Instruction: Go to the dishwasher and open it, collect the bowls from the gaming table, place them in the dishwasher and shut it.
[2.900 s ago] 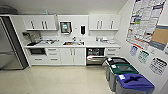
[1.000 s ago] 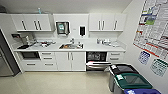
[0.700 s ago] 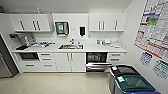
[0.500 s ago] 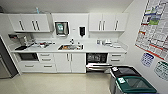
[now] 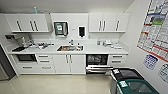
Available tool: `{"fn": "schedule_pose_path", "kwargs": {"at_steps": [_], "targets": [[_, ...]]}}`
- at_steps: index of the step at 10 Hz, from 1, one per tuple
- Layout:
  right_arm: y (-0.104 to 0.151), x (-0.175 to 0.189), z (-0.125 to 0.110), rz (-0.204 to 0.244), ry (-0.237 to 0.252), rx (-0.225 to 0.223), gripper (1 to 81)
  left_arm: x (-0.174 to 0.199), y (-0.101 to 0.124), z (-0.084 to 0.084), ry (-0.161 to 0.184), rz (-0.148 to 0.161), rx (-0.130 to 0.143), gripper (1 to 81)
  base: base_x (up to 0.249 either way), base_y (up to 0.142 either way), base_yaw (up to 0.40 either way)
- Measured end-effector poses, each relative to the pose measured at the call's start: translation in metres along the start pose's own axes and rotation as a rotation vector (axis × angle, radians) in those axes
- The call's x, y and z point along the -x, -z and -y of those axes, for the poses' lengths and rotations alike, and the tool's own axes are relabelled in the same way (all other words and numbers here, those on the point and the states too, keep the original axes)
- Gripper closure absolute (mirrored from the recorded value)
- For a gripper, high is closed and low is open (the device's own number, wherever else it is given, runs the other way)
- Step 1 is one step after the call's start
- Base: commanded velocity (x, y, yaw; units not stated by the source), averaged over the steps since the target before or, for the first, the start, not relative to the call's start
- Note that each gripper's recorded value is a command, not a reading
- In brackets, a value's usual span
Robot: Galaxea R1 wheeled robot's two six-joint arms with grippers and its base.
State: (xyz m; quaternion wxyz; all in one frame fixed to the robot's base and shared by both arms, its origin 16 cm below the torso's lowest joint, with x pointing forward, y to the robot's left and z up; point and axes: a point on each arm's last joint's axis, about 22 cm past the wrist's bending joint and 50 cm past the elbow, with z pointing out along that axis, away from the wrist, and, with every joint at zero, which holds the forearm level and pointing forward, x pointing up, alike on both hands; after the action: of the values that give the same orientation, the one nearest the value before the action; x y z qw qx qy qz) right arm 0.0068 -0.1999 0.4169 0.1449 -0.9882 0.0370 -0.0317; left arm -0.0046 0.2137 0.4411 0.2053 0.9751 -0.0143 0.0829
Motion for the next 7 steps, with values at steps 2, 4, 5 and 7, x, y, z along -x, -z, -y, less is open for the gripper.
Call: {"fn": "schedule_pose_path", "kwargs": {"at_steps": [2, 4, 5, 7], "targets": [[0.0, 0.0, 0.0, 0.0, 0.0, 0.0, 81.1, 0.0, 0.0, 0.0, 0.0, 0.0, 0.0, 81.1, 0.138, 0.0, 0.0], [0.0, -0.001, -0.001, -0.001, 0.0, 0.001, 81.1, -0.001, -0.001, -0.002, 0.0, -0.001, 0.003, 81.1, 0.138, 0.0, 0.0], [0.001, 0.0, -0.003, -0.001, 0.001, 0.004, 81.1, 0.001, -0.002, -0.005, 0.001, 0.0, 0.006, 81.1, 0.138, 0.0, 0.0], [0.0, 0.01, 0.0, 0.01, -0.002, 0.0, 81.1, 0.013, 0.002, 0.002, 0.003, 0.016, -0.005, 81.1, 0.138, 0.0, 0.0]]}}
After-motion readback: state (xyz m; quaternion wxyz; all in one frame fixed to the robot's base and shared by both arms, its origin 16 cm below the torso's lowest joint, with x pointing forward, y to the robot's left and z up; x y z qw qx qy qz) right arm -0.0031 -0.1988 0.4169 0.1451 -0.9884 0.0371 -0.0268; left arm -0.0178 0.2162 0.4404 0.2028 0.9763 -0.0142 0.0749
